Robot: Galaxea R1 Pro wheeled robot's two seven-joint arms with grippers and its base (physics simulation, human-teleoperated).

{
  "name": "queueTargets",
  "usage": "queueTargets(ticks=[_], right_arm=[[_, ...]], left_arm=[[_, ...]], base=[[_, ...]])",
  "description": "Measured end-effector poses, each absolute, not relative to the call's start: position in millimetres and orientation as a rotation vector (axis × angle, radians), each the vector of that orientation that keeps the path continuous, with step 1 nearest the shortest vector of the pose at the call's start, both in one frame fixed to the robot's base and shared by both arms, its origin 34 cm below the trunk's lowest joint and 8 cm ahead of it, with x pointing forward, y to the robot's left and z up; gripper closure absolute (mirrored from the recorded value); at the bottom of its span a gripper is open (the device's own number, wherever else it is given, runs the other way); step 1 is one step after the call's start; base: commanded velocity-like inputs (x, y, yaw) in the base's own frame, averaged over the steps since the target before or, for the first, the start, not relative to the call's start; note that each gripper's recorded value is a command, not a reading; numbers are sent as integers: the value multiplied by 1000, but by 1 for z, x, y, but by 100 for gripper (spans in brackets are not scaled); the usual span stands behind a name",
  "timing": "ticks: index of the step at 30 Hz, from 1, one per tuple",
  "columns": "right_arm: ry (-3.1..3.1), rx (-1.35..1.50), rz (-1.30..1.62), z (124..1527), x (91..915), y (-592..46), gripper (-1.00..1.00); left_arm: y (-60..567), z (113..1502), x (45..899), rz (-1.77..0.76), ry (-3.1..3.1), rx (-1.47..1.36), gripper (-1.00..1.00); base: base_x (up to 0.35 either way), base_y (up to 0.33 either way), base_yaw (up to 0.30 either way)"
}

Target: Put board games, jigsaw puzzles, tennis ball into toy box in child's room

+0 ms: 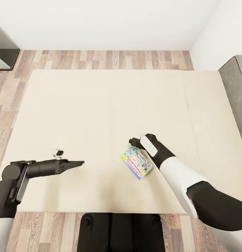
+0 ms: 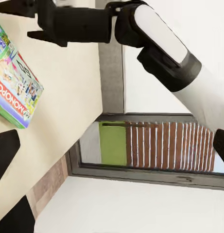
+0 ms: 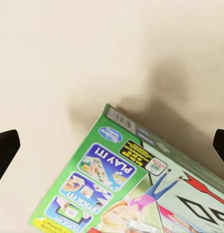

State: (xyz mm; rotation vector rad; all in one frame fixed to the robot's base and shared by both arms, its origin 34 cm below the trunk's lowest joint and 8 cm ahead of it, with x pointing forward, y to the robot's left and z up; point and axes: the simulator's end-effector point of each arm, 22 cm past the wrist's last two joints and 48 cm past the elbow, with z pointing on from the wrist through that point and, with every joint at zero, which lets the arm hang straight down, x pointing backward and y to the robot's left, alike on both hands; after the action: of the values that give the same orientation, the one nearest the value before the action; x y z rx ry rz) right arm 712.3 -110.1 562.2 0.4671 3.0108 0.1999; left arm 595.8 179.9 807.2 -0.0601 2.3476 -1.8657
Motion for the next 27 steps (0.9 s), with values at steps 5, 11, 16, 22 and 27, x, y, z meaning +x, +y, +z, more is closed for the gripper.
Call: queueTargets(ticks=[5, 11, 16, 22, 27], right_arm=[[3003, 478, 195, 558, 712, -110, -100], [3008, 482, 192, 552, 708, -111, -100], [3016, 484, 188, 547, 704, -112, -100], [3026, 484, 184, 540, 699, -113, -100], [3030, 488, 183, 537, 697, -112, -100]], left_arm=[[184, 826, 629, -1871, 2257, -17, -100], [184, 841, 642, -1918, 2168, -31, -100], [184, 853, 650, -1969, 2082, -53, -100], [184, 857, 654, -1993, 2043, -65, -100], [184, 855, 654, -2000, 2040, -71, -100]], base=[[0, 0, 0], [0, 0, 0], [0, 0, 0], [0, 0, 0], [0, 0, 0]])
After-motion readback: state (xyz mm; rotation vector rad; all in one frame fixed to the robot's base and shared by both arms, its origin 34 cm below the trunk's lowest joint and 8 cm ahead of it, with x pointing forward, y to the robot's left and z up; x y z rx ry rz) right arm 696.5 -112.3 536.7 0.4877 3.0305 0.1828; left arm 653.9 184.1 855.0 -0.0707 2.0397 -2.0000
